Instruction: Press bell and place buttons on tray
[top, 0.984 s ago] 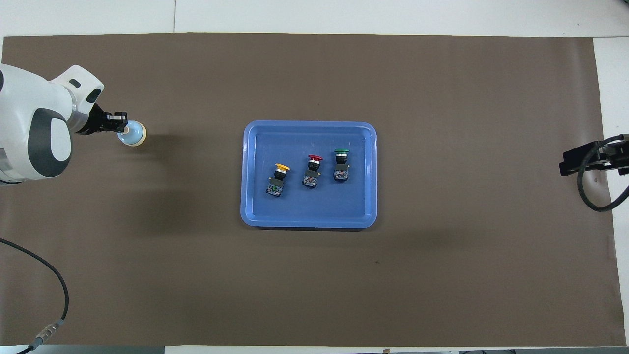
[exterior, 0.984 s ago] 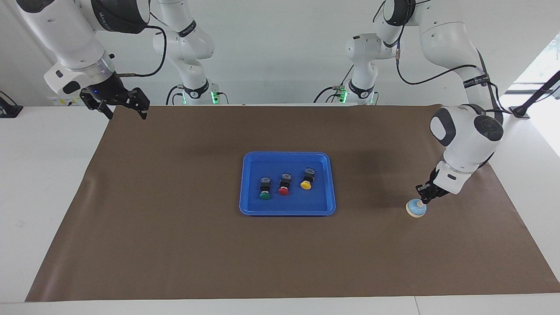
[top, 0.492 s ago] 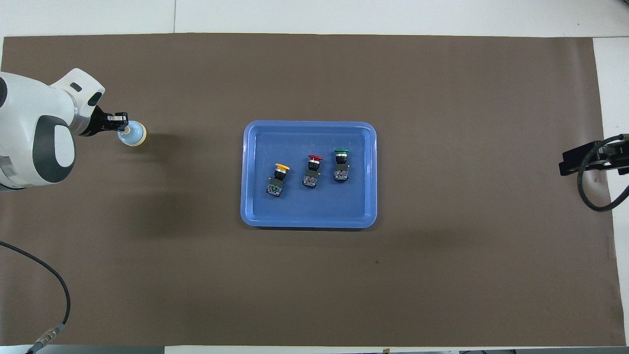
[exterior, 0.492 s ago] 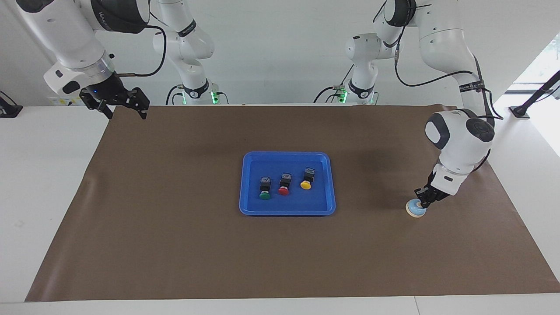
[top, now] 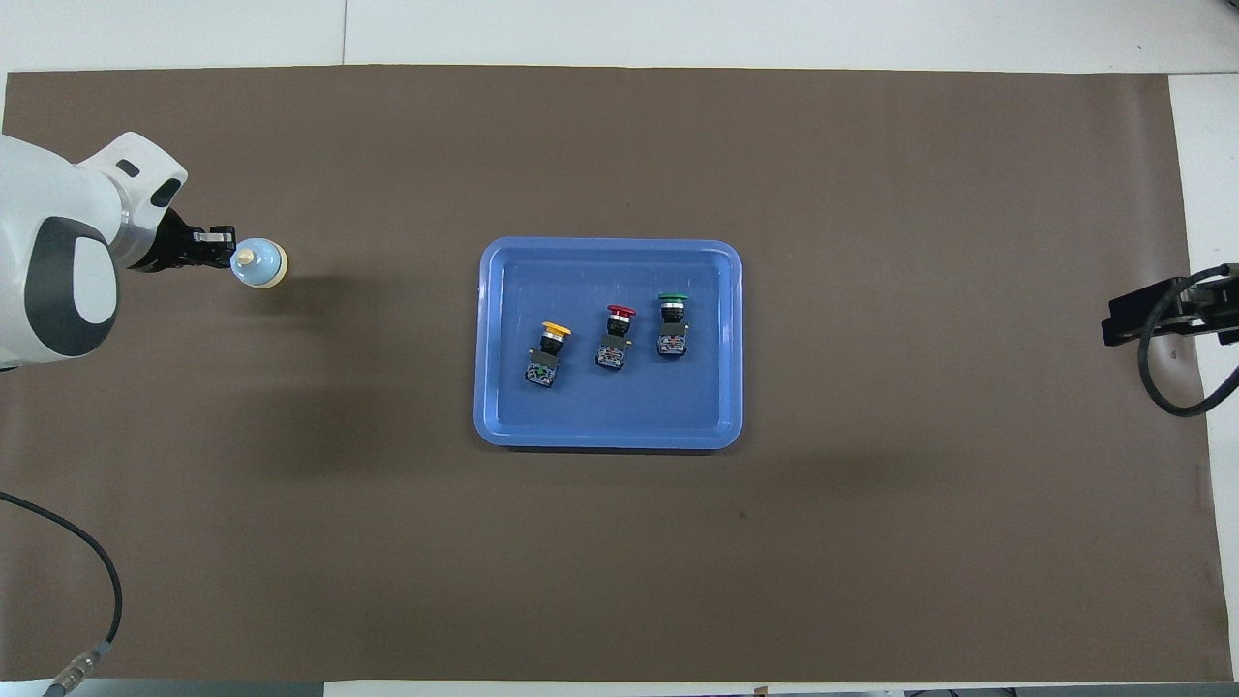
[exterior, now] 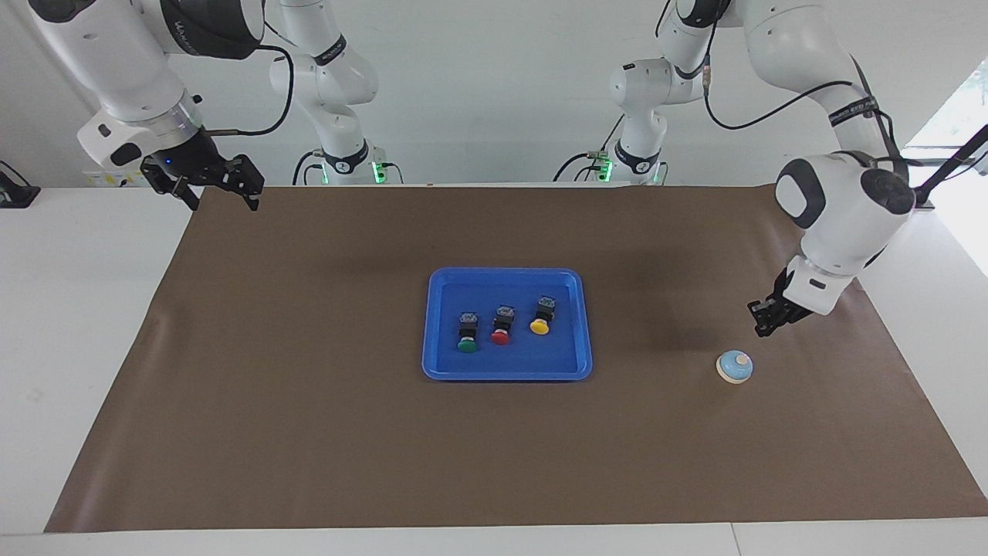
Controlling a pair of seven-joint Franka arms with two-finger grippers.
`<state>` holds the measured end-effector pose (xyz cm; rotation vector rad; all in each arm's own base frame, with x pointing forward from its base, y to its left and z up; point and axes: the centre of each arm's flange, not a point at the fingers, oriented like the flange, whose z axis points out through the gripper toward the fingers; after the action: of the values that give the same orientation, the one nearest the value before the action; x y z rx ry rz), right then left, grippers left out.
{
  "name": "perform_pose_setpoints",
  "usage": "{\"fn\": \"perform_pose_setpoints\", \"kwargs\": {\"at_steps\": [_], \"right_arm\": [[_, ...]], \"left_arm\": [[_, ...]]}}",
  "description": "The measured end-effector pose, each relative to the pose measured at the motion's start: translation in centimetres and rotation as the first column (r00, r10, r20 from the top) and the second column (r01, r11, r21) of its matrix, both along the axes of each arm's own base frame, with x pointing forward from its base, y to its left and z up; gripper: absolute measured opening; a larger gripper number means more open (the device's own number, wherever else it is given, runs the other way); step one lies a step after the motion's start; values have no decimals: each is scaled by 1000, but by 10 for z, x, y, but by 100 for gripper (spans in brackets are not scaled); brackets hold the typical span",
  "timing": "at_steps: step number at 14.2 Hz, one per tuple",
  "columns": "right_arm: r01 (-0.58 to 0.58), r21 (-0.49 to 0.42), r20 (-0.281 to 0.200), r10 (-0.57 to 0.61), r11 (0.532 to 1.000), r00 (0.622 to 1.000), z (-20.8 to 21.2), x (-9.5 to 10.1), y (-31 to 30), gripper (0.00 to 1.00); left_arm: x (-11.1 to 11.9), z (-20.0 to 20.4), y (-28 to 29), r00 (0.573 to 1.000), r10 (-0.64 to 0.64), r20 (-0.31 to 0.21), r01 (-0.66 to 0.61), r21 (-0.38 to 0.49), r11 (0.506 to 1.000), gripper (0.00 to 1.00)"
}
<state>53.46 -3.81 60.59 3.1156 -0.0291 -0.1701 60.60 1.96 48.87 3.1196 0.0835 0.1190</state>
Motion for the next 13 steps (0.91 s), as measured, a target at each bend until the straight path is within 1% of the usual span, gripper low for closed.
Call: {"fn": "perform_pose_setpoints", "kwargs": {"at_steps": [1,2,3,4,5,6,7,9,13], "right_arm": [[0,0,0,0,1000,1000,0,0,0,100],[0,0,0,0,1000,1000,0,0,0,100],[0,0,0,0,1000,1000,0,0,0,100],[0,0,0,0,1000,1000,0,0,0,100],[0,0,0,0,1000,1000,0,0,0,100],[0,0,0,0,1000,1000,0,0,0,100],[0,0,0,0,1000,1000,0,0,0,100],[0,0,0,0,1000,1000,0,0,0,100],[0,0,0,0,1000,1000,0,0,0,100]], "left_arm": [[-13,27,-1,1000,-1,10,1,1,1000,47],[-26,51,-1,1000,-1,16,1,2,1000,59],[-39,71,-2,1000,-2,19,2,2,1000,70],[-51,86,-3,1000,-3,15,3,3,1000,83],[-62,98,-4,1000,-3,5,3,3,1000,93],[-71,106,-4,1000,-3,-6,3,3,1000,100],[-78,112,-5,1000,-4,-15,4,2,1000,100],[-84,118,-5,1000,-5,-27,5,2,1000,100],[-83,128,-7,998,-9,-59,9,1,1000,100]]}}
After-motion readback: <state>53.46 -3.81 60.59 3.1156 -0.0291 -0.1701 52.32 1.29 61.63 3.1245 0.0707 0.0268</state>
